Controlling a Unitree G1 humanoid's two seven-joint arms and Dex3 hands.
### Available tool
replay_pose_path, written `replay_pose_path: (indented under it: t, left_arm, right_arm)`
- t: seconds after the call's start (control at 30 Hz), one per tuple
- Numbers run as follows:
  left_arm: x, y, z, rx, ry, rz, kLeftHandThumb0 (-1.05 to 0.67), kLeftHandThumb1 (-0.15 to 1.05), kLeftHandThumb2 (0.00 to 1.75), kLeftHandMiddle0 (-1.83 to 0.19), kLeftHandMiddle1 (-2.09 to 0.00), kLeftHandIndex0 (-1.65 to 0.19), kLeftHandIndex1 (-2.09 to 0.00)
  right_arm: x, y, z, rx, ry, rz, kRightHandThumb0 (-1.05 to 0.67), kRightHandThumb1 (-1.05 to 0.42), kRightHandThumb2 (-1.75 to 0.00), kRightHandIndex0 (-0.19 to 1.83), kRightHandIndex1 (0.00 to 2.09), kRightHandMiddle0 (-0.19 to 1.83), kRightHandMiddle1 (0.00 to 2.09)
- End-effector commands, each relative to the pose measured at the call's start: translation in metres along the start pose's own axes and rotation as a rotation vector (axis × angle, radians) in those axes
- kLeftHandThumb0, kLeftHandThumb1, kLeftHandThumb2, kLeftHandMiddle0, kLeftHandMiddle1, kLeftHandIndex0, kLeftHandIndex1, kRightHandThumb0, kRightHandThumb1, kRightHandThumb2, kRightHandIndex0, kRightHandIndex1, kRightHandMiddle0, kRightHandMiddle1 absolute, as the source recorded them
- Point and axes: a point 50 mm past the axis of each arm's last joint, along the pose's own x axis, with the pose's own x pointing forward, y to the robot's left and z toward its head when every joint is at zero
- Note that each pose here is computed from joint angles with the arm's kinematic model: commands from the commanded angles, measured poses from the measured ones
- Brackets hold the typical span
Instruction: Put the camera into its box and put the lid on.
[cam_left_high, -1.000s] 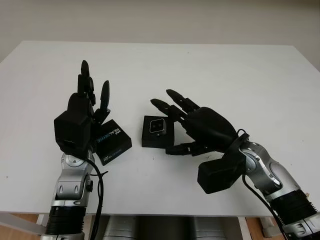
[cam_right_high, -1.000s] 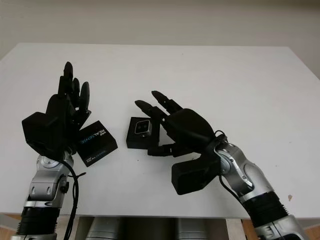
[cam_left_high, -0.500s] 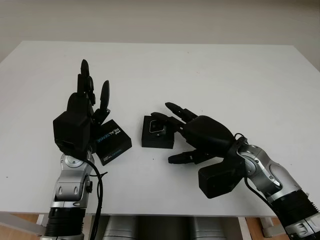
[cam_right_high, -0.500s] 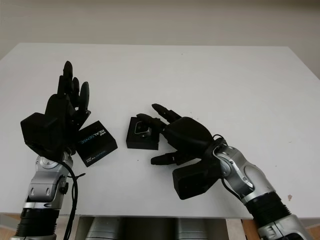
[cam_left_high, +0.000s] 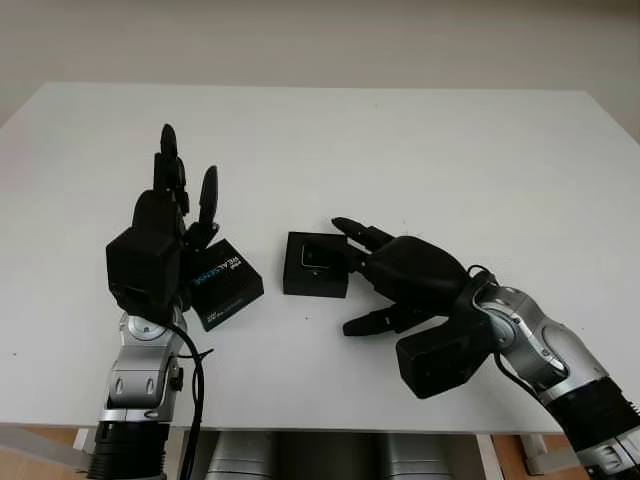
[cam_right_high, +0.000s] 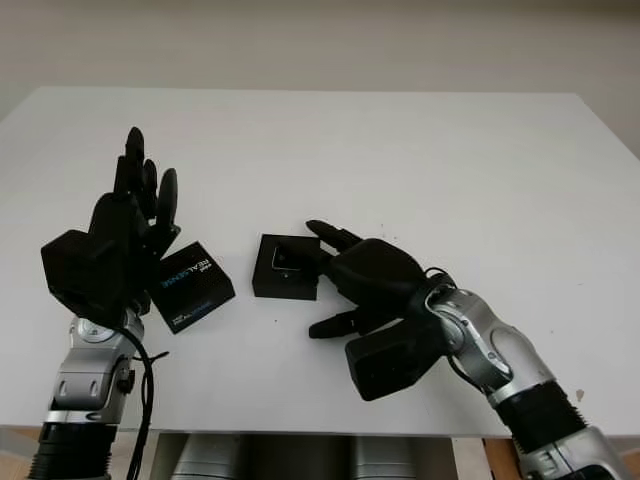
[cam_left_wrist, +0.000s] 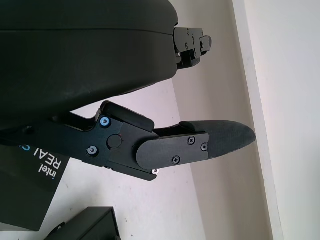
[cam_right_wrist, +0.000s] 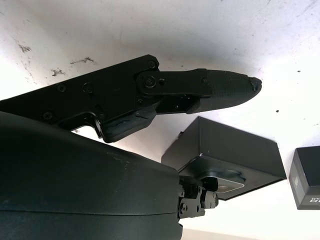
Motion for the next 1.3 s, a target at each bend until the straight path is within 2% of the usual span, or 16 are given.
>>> replay_pose_path:
  t: [0.0, 0.17, 0.27, 0.37, 0.47, 0.53, 0.6, 0.77, 0.9, 1.1, 1.27]
  left_arm:
    - [0.0, -0.001, 0.003, 0.003, -0.02, 0.0, -0.74, 1.05, 0.55, 0.08, -0.06, 0.1, -0.05]
    - [0.001, 0.0, 0.005, 0.004, -0.026, 0.0, -0.74, 1.05, 0.55, 0.08, -0.05, 0.1, -0.05]
    - [0.002, 0.002, 0.006, 0.003, -0.028, 0.005, -0.73, 1.05, 0.55, 0.08, -0.06, 0.09, -0.06]
    - [0.002, 0.005, 0.009, -0.058, -0.035, 0.06, -0.71, 1.05, 0.49, 0.03, -0.07, 0.03, -0.09]
    - [0.004, 0.009, 0.013, -0.061, -0.071, 0.108, -0.64, 1.05, 0.41, -0.13, -0.13, -0.1, -0.15]
    - [0.006, 0.014, 0.016, 0.003, -0.092, 0.124, -0.64, 1.05, 0.34, -0.27, -0.18, -0.2, -0.21]
    - [0.007, 0.017, 0.019, 0.062, -0.102, 0.118, -0.65, 1.05, 0.32, -0.33, -0.2, -0.23, -0.24]
    - [0.003, 0.034, 0.033, 0.303, -0.086, -0.066, -0.69, 1.05, 0.13, -0.24, -0.1, -0.18, -0.23]
    - [-0.005, 0.046, 0.04, 0.531, -0.071, -0.184, -0.8, 1.05, 0.09, -0.12, -0.03, -0.09, -0.14]
    - [-0.015, 0.057, 0.041, 0.749, -0.021, -0.331, -0.89, 1.04, 0.06, 0.02, -0.01, 0.03, -0.05]
    - [-0.023, 0.056, 0.037, 0.877, 0.002, -0.381, -0.89, 1.02, 0.05, 0.04, -0.04, 0.07, -0.04]
  right_arm:
    - [-0.002, 0.003, 0.0, -0.012, 0.004, 0.027, -0.86, -1.05, -0.42, -0.02, 0.06, 0.09, 0.07]
    - [-0.002, 0.001, 0.0, 0.008, 0.001, -0.001, -0.86, -1.05, -0.45, -0.07, 0.04, 0.06, 0.05]
    - [-0.002, -0.002, -0.001, 0.069, 0.005, -0.101, -0.86, -1.05, -0.48, -0.11, 0.03, -0.02, 0.02]
    - [-0.002, -0.013, -0.005, 0.218, 0.025, -0.246, -0.84, -1.05, -0.49, -0.12, 0.03, -0.06, 0.01]
    - [-0.001, -0.029, -0.01, 0.316, 0.041, -0.372, -0.8, -1.05, -0.47, -0.12, 0.04, -0.08, 0.02]
    - [-0.002, -0.038, -0.013, 0.381, 0.06, -0.437, -0.77, -1.05, -0.46, -0.13, 0.04, -0.08, 0.02]
    - [-0.002, -0.044, -0.016, 0.445, 0.068, -0.476, -0.76, -1.05, -0.45, -0.14, 0.03, -0.09, 0.02]
    - [-0.007, -0.068, -0.034, 0.652, 0.107, -0.587, -0.77, -1.05, -0.49, -0.15, 0.03, -0.1, 0.03]
    - [-0.012, -0.078, -0.046, 0.684, 0.143, -0.624, -0.8, -1.05, -0.52, -0.17, 0.03, -0.12, 0.03]
    - [-0.016, -0.085, -0.058, 0.852, 0.155, -0.622, -0.82, -1.05, -0.58, -0.18, 0.02, -0.16, 0.02]
    - [-0.017, -0.084, -0.058, 0.966, 0.157, -0.616, -0.81, -1.05, -0.56, -0.19, 0.0, -0.19, 0.0]
